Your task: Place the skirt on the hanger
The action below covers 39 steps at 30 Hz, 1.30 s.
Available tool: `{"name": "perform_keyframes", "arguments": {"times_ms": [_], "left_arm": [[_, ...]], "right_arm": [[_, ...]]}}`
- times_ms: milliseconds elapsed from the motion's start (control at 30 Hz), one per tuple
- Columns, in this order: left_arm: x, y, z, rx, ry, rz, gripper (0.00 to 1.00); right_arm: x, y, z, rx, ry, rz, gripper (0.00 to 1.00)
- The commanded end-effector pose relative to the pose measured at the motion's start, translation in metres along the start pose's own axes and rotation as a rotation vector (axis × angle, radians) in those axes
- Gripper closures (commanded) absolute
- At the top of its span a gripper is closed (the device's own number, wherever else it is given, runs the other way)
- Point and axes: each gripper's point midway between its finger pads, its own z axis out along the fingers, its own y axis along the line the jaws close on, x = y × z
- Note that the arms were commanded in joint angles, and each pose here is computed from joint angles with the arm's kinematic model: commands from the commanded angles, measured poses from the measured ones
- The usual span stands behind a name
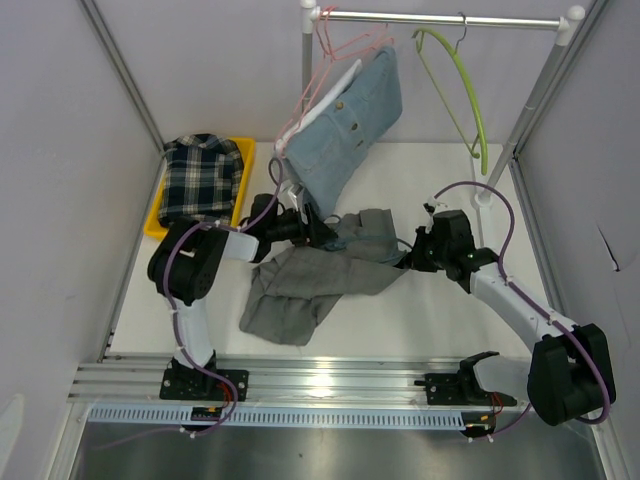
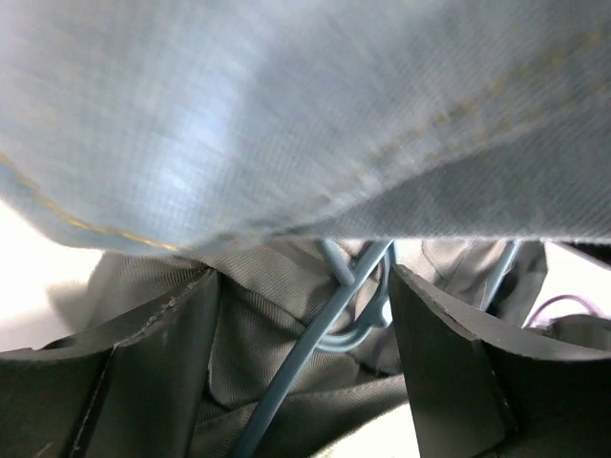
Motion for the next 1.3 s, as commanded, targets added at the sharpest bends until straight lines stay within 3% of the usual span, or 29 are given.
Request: {"name": "perform_keyframes", "arguments": {"times_ms": [0, 133, 233, 633, 900, 1100, 1267], "left_arm": [[-0.026, -0.038, 0.007, 0.163, -0.095, 0.018, 0.26], [-0.026, -0.058, 0.008, 0.244, -0.15, -0.016, 0.29], [-0.016, -0.067, 0.02, 0.286, -0.121, -0.006, 0.32], [0.03, -0.083, 0.037, 0.253, -0.124, 0.019, 0.39], [0.069, -0.074, 0.009, 0.253, -0.158, -0.082, 0.6], [0.075, -0.103, -0.011, 0.381, -0.215, -0.129, 0.74], [0.073, -0.12, -0.032, 0.431, -0.254, -0.089, 0.93]], "right_arm": [[-0.011, 0.003, 0.001, -0.022, -0.041, -0.018, 1.0], [-0.01, 0.002, 0.003, -0.024, -0.039, -0.014, 1.0], [-0.007, 0.003, 0.006, -0.029, -0.032, -0.012, 1.0], [0.001, 0.0, 0.009, -0.03, -0.014, -0.006, 1.0], [0.012, 0.004, 0.007, -0.041, 0.001, -0.012, 1.0], [0.027, 0.011, 0.006, -0.042, 0.023, -0.025, 1.0], [0.029, 0.011, 0.005, -0.034, 0.026, -0.034, 1.0]]}}
